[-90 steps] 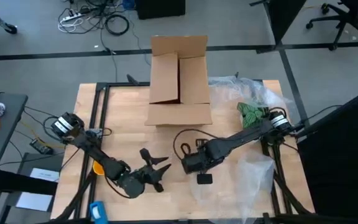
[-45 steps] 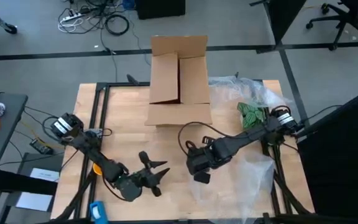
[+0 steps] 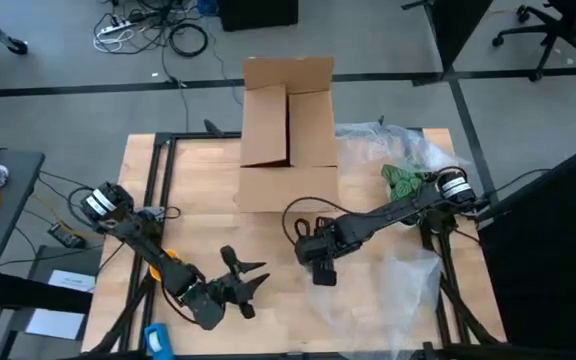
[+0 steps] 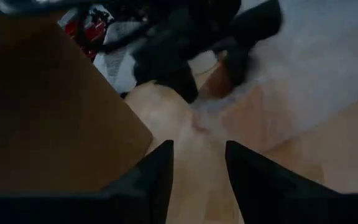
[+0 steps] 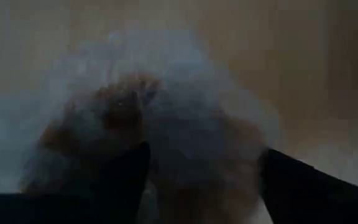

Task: Wrap mug
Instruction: Wrap the orange cup with the bubble wrap

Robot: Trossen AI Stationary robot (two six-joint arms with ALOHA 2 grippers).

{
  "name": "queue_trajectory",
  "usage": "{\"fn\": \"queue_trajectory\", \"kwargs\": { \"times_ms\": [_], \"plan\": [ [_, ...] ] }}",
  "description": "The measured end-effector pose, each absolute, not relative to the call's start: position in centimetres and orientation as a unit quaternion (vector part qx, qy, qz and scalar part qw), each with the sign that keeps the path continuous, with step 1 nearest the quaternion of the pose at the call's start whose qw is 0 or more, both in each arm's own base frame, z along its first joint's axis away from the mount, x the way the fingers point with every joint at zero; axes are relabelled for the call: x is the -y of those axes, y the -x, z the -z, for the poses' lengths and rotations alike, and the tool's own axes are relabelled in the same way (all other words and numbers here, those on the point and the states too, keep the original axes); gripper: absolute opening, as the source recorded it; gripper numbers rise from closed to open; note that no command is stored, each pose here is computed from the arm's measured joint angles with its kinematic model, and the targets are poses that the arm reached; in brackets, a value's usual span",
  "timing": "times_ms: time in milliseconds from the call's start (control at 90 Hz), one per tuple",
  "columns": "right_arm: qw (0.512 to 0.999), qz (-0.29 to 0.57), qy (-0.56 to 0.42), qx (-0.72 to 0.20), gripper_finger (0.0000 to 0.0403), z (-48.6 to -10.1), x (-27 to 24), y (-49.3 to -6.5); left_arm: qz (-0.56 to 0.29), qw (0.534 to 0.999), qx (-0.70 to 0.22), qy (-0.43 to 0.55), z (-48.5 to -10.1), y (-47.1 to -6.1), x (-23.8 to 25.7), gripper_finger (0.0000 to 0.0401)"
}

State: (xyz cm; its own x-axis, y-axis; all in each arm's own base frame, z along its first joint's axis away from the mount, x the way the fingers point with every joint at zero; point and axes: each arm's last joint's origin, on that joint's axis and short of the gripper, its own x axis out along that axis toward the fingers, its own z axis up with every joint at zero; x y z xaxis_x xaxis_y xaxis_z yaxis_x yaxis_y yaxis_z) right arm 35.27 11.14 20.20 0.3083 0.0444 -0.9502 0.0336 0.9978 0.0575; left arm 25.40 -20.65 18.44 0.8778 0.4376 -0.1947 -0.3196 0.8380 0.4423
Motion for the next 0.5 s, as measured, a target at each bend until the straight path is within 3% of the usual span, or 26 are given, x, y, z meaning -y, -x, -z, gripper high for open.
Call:
{"fn": "queue_trajectory", "kwargs": {
  "times_ms": [178, 500],
  "plan": [
    [0.804, -0.020, -0.043, -0.592, 0.0249, -19.0, -11.0, -34.9, -0.206, 0.945, -0.150, -0.203, -18.3, -25.6, 20.3, 0.0131],
    [0.807, -0.017, -0.012, -0.591, 0.0180, -19.2, -11.8, -34.7, -0.221, 0.941, -0.152, -0.207, -18.3, -26.0, 19.8, 0.0131]
  ]
}}
